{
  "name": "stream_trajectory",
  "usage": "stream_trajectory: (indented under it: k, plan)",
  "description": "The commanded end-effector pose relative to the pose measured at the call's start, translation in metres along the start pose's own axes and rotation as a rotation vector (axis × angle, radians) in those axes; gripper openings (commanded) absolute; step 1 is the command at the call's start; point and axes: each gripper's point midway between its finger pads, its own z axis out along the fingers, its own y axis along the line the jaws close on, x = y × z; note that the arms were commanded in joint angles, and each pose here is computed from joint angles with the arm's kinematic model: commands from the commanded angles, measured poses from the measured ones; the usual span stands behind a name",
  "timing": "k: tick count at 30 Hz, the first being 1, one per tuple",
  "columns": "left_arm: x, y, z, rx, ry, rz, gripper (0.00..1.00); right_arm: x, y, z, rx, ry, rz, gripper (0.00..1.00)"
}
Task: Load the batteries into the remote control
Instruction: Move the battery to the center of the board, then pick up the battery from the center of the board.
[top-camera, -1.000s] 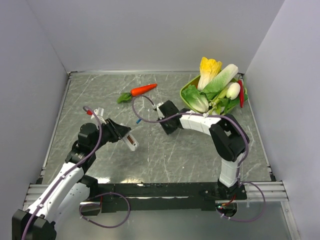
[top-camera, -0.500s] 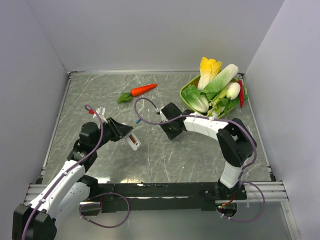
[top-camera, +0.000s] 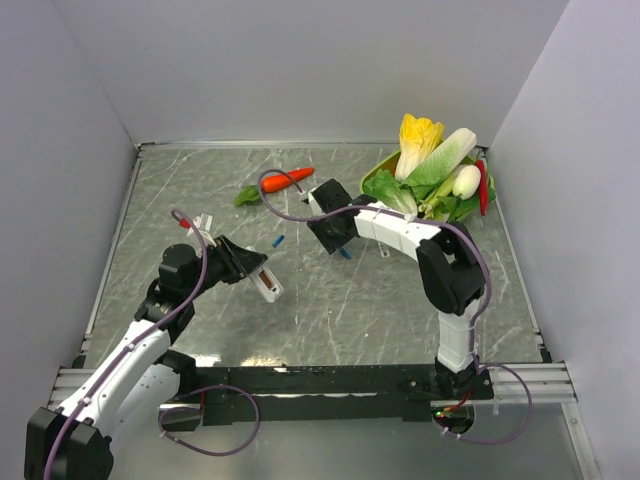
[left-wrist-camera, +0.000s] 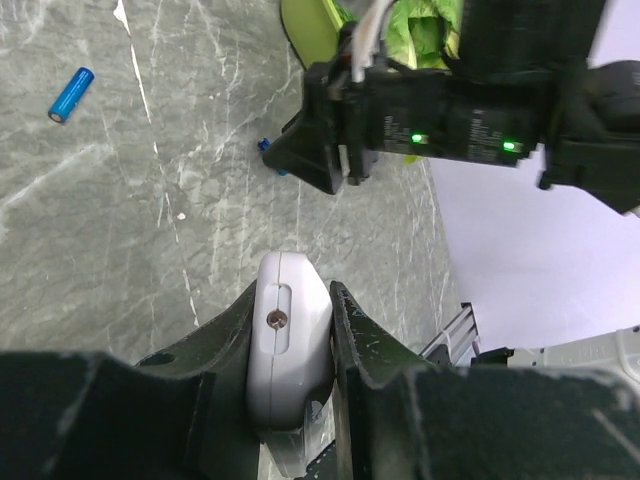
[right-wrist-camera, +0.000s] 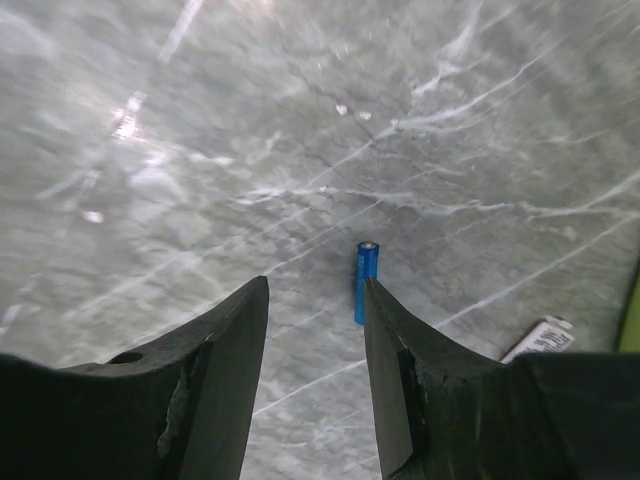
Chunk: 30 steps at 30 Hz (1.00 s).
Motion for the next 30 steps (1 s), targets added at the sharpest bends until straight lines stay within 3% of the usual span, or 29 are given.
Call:
stream_trajectory:
  k: [1,19,26,30]
  plan:
    - [-0.009,-0.014,0.0,0.058,-0.018,0.039,0.01,0.001,-0.014,0.006,0.012,0.042,-0.002,0.5]
    - [-0.004,-0.018,0.004,0.092,0.019,0.05,0.01,0.037,-0.014,0.039,-0.028,0.168,0.01,0.42]
    - [0.002,-0.029,0.006,0.187,0.041,0.063,0.01,0.033,-0.016,0.029,-0.024,0.134,-0.003,0.18]
    - [0.004,-0.038,0.003,0.247,0.042,0.077,0.01,0.023,-0.01,0.008,-0.061,0.043,0.003,0.01]
